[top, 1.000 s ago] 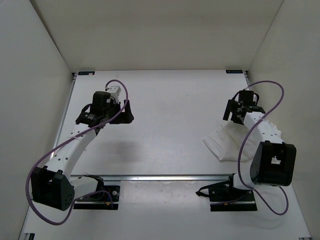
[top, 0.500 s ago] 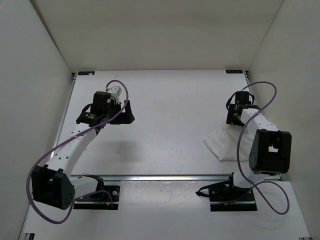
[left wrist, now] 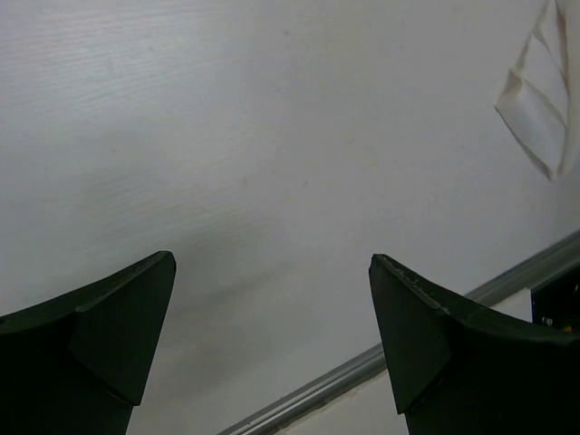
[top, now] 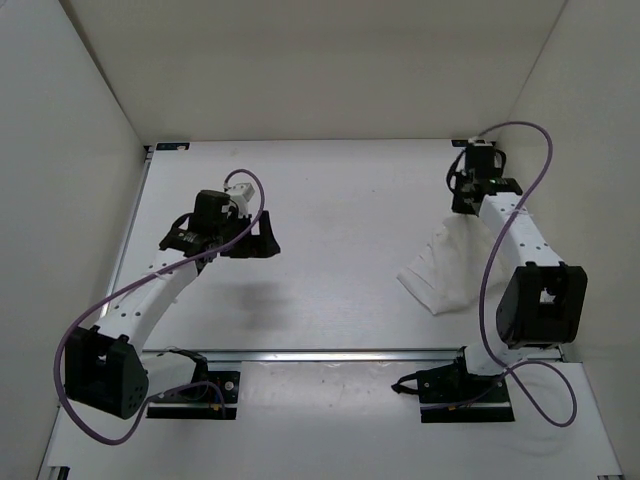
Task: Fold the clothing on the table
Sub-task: Move the skirt to the center of the board, then flatten the skirt out
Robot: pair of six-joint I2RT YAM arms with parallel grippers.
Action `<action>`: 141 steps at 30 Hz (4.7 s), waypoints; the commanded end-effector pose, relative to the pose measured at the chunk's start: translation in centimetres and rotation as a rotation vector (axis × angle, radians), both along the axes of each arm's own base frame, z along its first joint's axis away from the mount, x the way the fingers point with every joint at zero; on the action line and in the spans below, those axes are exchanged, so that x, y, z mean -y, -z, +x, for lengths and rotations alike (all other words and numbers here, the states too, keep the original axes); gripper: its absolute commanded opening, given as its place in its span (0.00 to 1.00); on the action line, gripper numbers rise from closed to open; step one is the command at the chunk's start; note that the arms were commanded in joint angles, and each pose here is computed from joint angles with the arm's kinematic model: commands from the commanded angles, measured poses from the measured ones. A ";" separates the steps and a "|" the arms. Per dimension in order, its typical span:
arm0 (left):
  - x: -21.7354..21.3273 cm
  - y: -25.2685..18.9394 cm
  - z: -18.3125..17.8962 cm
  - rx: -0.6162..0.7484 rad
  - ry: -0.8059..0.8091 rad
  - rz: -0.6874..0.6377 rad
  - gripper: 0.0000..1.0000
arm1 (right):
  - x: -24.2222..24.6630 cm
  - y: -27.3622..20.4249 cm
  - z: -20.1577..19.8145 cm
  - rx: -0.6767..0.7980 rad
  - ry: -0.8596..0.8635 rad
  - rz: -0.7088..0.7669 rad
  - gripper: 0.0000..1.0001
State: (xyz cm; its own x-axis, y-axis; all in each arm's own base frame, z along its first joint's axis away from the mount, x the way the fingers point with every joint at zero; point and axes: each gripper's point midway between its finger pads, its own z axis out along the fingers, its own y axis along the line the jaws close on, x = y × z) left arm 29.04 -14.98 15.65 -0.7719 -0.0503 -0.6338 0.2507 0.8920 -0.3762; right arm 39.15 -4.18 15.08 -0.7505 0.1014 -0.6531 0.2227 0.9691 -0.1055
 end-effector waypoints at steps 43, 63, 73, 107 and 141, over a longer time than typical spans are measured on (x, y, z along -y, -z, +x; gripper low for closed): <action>10.8 2.8 -11.9 -0.144 0.440 -0.168 0.99 | -18.6 3.7 -10.4 0.137 -0.464 0.496 0.54; 18.9 4.2 -8.3 0.007 0.526 0.026 0.99 | -19.4 5.1 -12.3 0.077 -0.493 0.543 0.00; 21.7 2.7 -4.4 0.203 0.448 0.054 0.99 | -21.8 4.0 -13.3 0.106 -0.565 0.655 0.00; 19.5 0.6 -1.0 0.356 0.245 0.045 0.15 | -23.5 3.9 -13.8 0.091 -0.607 0.670 0.15; 21.3 -9.1 5.1 0.528 0.141 0.053 0.00 | -23.1 6.0 -17.1 0.039 -0.544 0.613 0.76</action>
